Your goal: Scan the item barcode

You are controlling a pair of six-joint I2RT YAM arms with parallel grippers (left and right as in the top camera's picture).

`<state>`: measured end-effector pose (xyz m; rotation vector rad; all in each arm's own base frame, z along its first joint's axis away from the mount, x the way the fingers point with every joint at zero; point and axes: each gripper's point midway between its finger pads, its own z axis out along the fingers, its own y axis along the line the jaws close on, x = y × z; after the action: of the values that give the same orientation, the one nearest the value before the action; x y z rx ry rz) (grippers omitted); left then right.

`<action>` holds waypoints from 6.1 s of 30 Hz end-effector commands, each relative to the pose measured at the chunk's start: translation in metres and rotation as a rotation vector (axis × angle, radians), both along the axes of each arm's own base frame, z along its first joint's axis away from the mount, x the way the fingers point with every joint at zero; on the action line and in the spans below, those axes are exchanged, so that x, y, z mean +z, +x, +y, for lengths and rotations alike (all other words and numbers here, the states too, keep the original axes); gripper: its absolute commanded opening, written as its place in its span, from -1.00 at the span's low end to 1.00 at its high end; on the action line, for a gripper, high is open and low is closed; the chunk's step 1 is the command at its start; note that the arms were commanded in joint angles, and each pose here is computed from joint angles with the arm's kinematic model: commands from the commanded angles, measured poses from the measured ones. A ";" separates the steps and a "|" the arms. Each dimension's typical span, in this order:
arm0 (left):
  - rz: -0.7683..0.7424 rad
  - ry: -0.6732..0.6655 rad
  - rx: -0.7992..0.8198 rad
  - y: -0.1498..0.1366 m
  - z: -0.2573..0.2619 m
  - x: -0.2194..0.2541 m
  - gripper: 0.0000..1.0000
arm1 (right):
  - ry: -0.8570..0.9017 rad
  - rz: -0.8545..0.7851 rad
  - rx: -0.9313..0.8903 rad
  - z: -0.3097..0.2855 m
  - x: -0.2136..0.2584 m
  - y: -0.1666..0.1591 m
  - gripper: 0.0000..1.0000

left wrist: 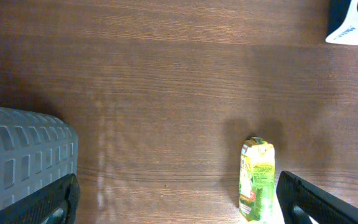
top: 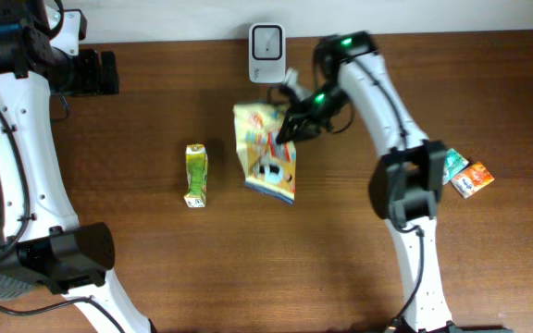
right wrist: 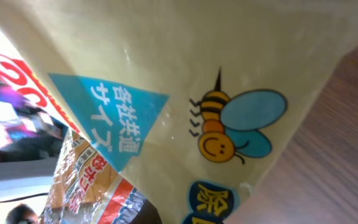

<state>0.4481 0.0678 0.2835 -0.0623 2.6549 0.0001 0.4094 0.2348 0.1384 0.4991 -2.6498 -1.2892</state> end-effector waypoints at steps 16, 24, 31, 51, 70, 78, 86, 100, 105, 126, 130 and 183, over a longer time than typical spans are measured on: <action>-0.001 0.004 -0.005 0.000 0.003 0.000 0.98 | -0.014 -0.215 -0.379 -0.052 0.080 0.080 -0.92; -0.001 0.004 -0.005 0.000 0.003 0.000 0.98 | -0.314 -0.426 -0.601 -0.064 0.078 0.128 -0.92; -0.001 0.004 -0.005 0.000 0.003 0.000 0.98 | -0.293 -0.523 -0.730 -0.054 0.084 0.166 -0.92; -0.001 0.004 -0.005 0.000 0.003 0.000 0.98 | -0.229 -0.151 -1.189 -0.002 -0.010 0.202 -0.92; -0.001 0.004 -0.005 0.000 0.003 0.000 0.98 | 0.006 -0.257 -0.947 0.070 0.049 0.191 -0.92; -0.001 0.004 -0.005 0.000 0.003 0.000 0.98 | 0.059 -0.385 -0.946 0.051 0.113 0.189 -0.92; -0.001 0.004 -0.005 0.000 0.003 0.000 0.99 | -0.151 -0.366 -1.092 -0.003 0.071 0.201 -0.92; -0.001 0.004 -0.005 0.000 0.003 0.000 0.98 | -0.212 -0.256 -1.040 0.013 0.024 0.185 -0.92; -0.001 0.004 -0.005 0.000 0.003 0.000 0.98 | -0.267 -0.176 -1.046 0.011 0.011 0.170 -0.92; -0.001 0.004 -0.005 0.000 0.003 0.000 0.98 | -0.417 -0.325 -0.884 -0.130 0.065 0.145 -0.92; -0.001 0.004 -0.005 0.000 0.003 0.000 0.98 | -0.763 -0.295 -1.090 -0.258 0.093 0.094 -0.92; -0.001 0.004 -0.005 0.000 0.003 0.000 0.99 | -0.369 -0.354 0.178 0.093 -0.085 -0.009 0.25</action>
<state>0.4481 0.0678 0.2833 -0.0624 2.6553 0.0005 0.4115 0.2995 0.0323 0.7288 -3.0191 -0.4902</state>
